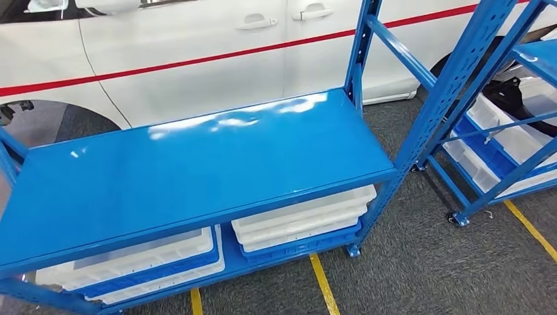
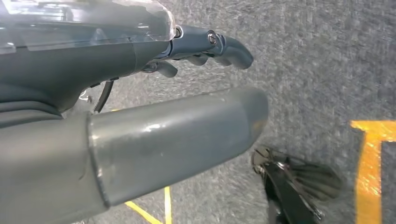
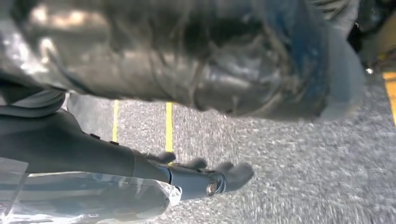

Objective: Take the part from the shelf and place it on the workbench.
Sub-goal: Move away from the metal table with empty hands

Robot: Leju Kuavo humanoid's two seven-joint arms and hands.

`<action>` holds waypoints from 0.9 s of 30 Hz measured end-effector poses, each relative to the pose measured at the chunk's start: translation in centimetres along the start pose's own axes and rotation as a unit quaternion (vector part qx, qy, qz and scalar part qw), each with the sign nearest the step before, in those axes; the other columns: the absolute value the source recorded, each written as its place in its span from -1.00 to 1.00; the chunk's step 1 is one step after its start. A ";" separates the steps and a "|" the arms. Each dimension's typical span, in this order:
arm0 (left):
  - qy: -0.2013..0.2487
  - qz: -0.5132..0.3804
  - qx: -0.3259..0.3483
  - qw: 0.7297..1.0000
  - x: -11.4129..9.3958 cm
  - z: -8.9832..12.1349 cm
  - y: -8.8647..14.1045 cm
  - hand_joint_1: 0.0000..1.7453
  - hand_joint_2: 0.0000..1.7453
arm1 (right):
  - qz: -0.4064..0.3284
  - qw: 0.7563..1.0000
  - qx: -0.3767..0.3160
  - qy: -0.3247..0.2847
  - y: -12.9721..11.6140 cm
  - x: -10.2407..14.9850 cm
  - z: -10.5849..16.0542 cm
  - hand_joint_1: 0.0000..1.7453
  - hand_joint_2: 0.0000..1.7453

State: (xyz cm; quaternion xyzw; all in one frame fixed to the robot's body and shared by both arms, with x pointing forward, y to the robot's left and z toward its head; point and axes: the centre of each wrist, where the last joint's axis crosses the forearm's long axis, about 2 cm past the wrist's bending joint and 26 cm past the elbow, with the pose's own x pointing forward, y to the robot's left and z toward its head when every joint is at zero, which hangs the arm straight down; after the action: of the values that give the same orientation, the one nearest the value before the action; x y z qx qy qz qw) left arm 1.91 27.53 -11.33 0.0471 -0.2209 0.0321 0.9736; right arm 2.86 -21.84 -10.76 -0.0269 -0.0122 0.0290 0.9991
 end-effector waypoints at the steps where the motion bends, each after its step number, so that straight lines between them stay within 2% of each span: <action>1: -0.002 -0.001 0.000 1.000 0.3 -0.1 0.0 -1.00 -1.00 | 0.000 1.000 0.000 -0.003 0.0 0.3 0.0 -1.00 -1.00; 5: -0.006 -0.002 -0.002 1.000 1.1 -0.4 -0.2 -1.00 -1.00 | -0.001 1.000 0.001 -0.007 0.0 0.7 0.1 -1.00 -1.00; 27: 0.004 -0.007 0.003 1.000 0.4 -0.2 0.2 -1.00 -1.00 | 0.003 1.000 0.004 -0.002 0.2 0.1 0.0 -1.00 -1.00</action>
State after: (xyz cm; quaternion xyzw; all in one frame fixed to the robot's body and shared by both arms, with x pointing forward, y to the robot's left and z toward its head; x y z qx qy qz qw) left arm 2.33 27.76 -11.31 0.0513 -0.2170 0.0259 0.9745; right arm 2.94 -21.62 -10.73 -0.0233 -0.0136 0.0322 0.9991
